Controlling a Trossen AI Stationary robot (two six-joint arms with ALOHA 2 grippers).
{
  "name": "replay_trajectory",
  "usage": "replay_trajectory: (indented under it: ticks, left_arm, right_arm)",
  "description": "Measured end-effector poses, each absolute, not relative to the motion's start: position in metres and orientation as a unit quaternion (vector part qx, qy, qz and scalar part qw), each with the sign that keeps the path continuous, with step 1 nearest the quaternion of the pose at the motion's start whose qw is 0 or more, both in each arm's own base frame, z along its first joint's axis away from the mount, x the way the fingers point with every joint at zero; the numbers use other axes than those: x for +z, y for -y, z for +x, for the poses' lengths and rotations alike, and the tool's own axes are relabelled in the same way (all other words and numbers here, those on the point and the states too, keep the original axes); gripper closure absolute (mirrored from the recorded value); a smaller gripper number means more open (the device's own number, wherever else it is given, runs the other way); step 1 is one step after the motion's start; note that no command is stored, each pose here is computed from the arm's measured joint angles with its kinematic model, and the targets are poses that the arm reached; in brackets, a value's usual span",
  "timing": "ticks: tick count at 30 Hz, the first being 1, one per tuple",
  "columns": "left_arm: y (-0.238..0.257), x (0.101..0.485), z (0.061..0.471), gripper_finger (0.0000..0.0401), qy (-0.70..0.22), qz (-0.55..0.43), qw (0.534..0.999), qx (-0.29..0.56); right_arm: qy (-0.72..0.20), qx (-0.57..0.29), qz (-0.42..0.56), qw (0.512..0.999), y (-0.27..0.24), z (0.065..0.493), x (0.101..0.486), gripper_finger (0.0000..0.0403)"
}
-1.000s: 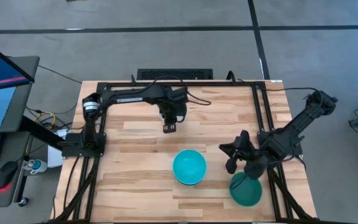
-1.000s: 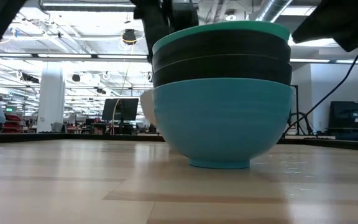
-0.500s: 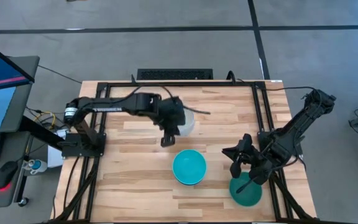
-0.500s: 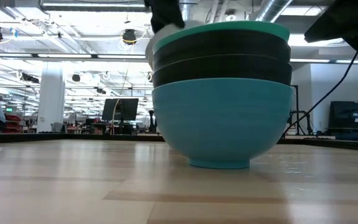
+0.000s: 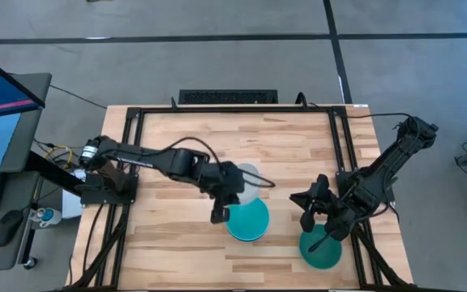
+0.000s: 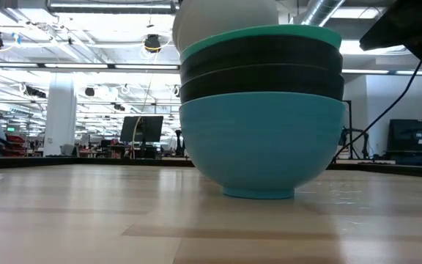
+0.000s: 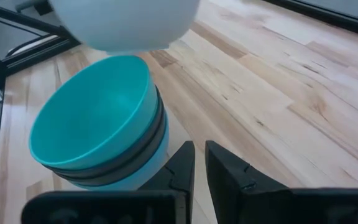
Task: Nest bowls inside each other
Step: Stack the white bowl on top of the light blue bowl
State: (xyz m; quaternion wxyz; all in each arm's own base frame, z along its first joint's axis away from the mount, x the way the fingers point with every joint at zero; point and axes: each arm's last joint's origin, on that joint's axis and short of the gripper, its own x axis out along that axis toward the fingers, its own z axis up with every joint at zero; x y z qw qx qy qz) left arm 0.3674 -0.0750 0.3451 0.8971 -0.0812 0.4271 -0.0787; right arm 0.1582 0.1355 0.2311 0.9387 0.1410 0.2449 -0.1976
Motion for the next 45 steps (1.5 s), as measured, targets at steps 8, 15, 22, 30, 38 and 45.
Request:
replay_trajectory:
  ticks: [8, 15, 22, 30, 38, 45]
  left_arm:
    - [0.102, 0.345, 0.364, 0.0401, -0.422, -0.096, 0.899, -0.066]
    - [0.123, 0.349, 0.365, 0.0401, -0.386, -0.113, 0.913, -0.073]
    - [0.133, 0.344, 0.366, 0.0401, -0.388, -0.117, 0.912, -0.069]
    - [0.147, 0.320, 0.381, 0.0401, -0.417, -0.118, 0.897, -0.092]
    - [0.141, 0.296, 0.395, 0.0401, -0.458, -0.114, 0.878, -0.074]
    - [0.140, 0.287, 0.397, 0.0399, -0.482, -0.123, 0.863, -0.090]
  right_arm:
    - [-0.255, -0.198, 0.132, 0.937, -0.134, 0.157, 0.230, 0.0342]
    - [-0.266, -0.194, 0.129, 0.935, -0.134, 0.156, 0.229, 0.0342]
    - [-0.272, -0.193, 0.127, 0.934, -0.134, 0.156, 0.228, 0.0342]
    - [-0.288, -0.185, 0.128, 0.931, -0.134, 0.155, 0.227, 0.0342]
    - [-0.287, -0.183, 0.132, 0.931, -0.135, 0.154, 0.227, 0.0342]
    - [-0.287, -0.182, 0.134, 0.931, -0.135, 0.154, 0.227, 0.0342]
